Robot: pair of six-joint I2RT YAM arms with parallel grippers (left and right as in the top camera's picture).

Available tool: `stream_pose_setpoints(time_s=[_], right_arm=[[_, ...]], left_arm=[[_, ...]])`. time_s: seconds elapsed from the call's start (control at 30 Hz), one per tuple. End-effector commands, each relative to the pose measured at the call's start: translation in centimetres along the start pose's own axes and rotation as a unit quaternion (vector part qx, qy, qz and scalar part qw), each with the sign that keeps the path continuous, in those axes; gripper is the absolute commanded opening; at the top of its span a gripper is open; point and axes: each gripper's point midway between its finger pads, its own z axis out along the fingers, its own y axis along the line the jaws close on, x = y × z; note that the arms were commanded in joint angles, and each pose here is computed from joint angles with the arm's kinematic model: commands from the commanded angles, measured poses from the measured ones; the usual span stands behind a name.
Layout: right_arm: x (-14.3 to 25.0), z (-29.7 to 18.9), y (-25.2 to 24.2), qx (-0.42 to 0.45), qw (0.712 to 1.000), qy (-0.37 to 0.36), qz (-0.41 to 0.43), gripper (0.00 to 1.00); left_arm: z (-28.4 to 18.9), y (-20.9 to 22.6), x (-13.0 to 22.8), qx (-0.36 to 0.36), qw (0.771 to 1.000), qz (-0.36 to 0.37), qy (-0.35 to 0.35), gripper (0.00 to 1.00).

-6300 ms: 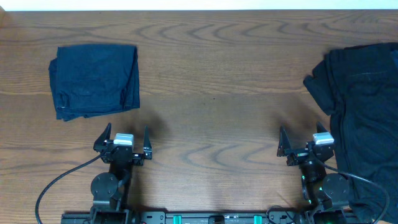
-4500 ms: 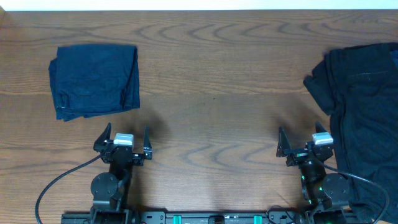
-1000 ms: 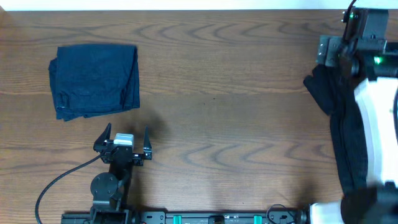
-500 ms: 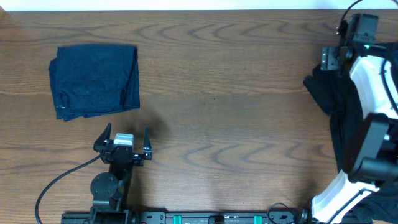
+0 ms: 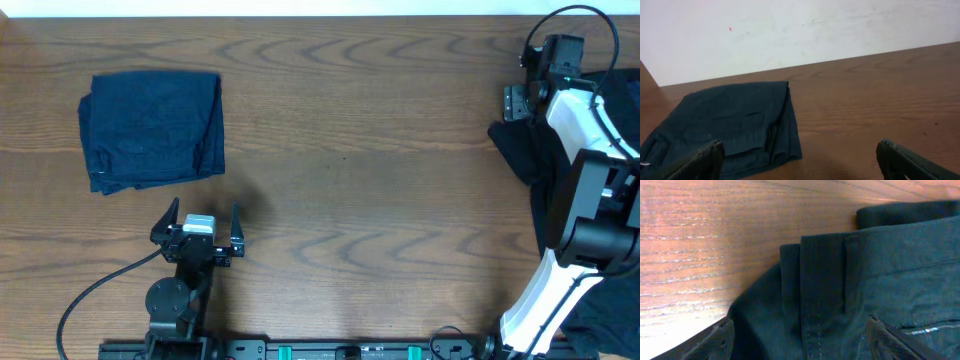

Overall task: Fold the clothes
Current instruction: 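Reach the right gripper to the black pants pile and grasp the waistband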

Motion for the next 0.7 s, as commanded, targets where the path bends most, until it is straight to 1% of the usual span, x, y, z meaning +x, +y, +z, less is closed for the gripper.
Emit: stream_pose_setpoints(time_s=[0.0, 0.07, 0.2, 0.37, 0.5, 0.57, 0.6, 0.67], right_arm=[[0.6, 1.5, -0.7, 0.001, 1.000, 0.010, -0.002, 0.80], [0.8, 1.9, -0.8, 0.002, 1.000, 0.011, 0.000, 0.79], [1.0, 2.5, -1.3, 0.005, 1.000, 0.012, 0.005, 0.72], [1.4, 2.7, -2.4, 0.010, 1.000, 0.014, 0.015, 0.66], [1.7, 2.9, -2.5, 0.005, 1.000, 0.017, 0.018, 0.59], [1.8, 2.9, -2.5, 0.005, 1.000, 0.017, 0.018, 0.59], [1.7, 2.9, -2.5, 0.004, 1.000, 0.017, 0.019, 0.60], [1.7, 2.9, -2.4, 0.001, 1.000, 0.015, 0.019, 0.67]], left_arm=[[0.1, 0.0, 1.6, 0.000, 1.000, 0.002, 0.025, 0.98], [0.1, 0.0, 1.6, 0.000, 1.000, 0.003, 0.025, 0.98], [0.1, 0.0, 1.6, 0.000, 1.000, 0.002, 0.025, 0.98], [0.1, 0.0, 1.6, 0.000, 1.000, 0.003, 0.025, 0.98], [0.1, 0.0, 1.6, 0.000, 1.000, 0.002, 0.025, 0.98], [0.1, 0.0, 1.6, 0.000, 1.000, 0.002, 0.025, 0.98], [0.1, 0.0, 1.6, 0.000, 1.000, 0.003, 0.025, 0.98], [0.1, 0.0, 1.6, 0.000, 1.000, 0.002, 0.025, 0.98]])
